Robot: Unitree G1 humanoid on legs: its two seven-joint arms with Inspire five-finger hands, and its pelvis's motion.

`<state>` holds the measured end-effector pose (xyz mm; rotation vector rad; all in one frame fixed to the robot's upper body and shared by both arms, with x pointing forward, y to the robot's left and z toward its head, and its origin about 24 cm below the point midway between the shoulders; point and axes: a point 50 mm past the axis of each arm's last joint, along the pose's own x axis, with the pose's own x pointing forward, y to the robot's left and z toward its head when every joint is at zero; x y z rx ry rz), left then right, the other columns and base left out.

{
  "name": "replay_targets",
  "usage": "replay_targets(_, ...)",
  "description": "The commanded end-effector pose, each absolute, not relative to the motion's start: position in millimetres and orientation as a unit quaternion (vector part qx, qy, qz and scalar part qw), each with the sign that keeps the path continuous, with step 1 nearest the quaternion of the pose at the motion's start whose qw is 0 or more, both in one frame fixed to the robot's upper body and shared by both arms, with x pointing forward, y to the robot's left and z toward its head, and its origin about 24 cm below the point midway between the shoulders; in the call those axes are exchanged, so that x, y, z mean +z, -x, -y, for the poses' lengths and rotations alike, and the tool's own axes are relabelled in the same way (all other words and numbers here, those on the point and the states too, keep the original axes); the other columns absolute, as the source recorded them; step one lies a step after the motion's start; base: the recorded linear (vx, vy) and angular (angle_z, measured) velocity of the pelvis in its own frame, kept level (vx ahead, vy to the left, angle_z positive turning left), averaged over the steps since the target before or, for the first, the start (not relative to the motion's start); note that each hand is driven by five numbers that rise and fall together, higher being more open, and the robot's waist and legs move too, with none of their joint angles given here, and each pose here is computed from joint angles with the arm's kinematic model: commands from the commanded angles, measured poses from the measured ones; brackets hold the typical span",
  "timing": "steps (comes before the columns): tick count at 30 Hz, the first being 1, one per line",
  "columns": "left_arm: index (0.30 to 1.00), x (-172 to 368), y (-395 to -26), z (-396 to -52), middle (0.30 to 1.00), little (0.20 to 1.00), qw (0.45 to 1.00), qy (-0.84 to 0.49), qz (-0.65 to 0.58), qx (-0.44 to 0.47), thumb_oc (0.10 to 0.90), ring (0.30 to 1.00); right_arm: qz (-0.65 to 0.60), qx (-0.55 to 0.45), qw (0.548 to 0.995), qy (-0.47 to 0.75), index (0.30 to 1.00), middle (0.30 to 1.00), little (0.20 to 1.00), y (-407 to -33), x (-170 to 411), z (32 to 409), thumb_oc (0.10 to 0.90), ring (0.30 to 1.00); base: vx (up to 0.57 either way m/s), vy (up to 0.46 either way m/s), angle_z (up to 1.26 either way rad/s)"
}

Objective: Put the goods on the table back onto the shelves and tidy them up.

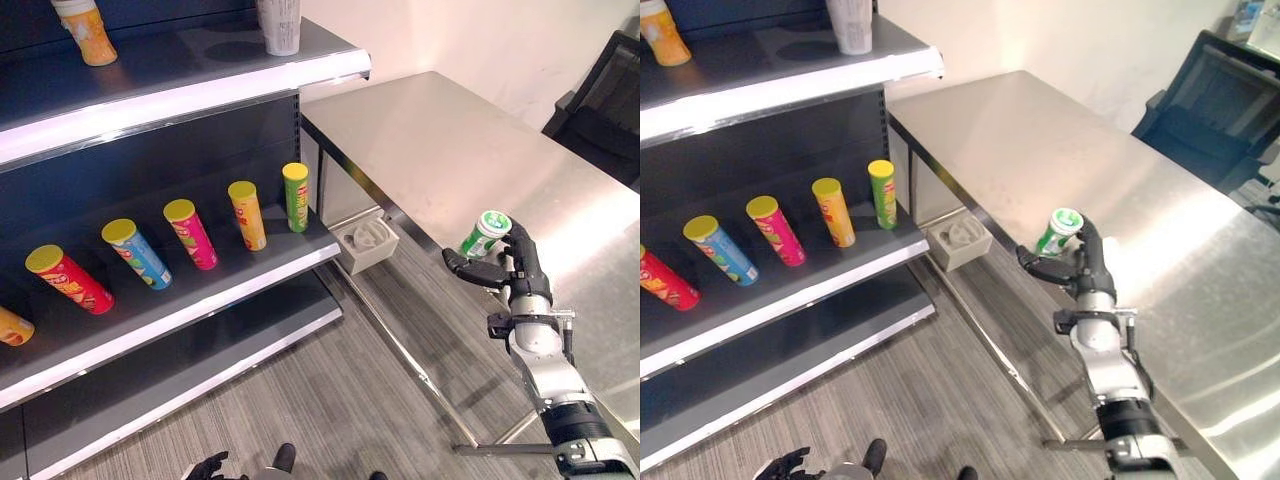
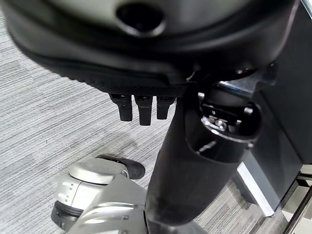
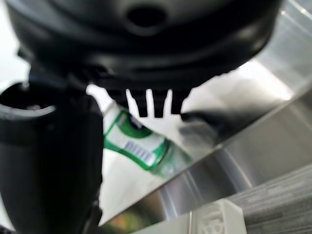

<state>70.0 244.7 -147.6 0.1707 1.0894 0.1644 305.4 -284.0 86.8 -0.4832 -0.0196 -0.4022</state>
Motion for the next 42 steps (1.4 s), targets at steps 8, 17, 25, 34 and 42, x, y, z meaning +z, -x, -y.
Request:
replay_targets(8, 0.9, -144, -82, -247, 0.9, 0.9, 0.855, -0.108, -0.503, 0.065, 0.8, 0.9, 0.138, -0.248, 0.925, 0.251, 0.3, 0.3, 0.3, -330, 160, 286, 0.4, 0.3, 0.0, 0.0, 0.0)
replay_targets(17, 0.9, -144, -80, -251, 0.9, 0.9, 0.851, -0.115, -0.507, 0.069, 0.8, 0.9, 0.143, -0.267, 0.915, 0.266, 0.3, 0.3, 0.3, -319, 162, 298, 0.4, 0.3, 0.0, 0.0, 0.0)
replay_targets(25, 0.9, -142, -83, -257, 0.9, 0.9, 0.853, -0.119, -0.503, 0.074, 0.8, 0.9, 0.239, -0.265, 0.893, 0.275, 0.3, 0.3, 0.3, -299, 202, 296, 0.4, 0.3, -0.01, -0.025, 0.0)
replay_targets(34, 0.9, -138, -91, -257, 0.9, 0.9, 0.861, -0.113, -0.491, 0.073, 0.8, 0.9, 0.414, -0.183, 0.858, 0.241, 0.3, 0.3, 0.3, -281, 274, 254, 0.4, 0.3, -0.05, -0.086, 0.02)
replay_targets(42, 0.9, -137, -94, -257, 0.9, 0.9, 0.865, -0.108, -0.486, 0.062, 0.8, 0.9, 0.53, -0.075, 0.818, 0.209, 0.3, 0.3, 0.3, -275, 335, 204, 0.4, 0.3, -0.1, -0.144, 0.29)
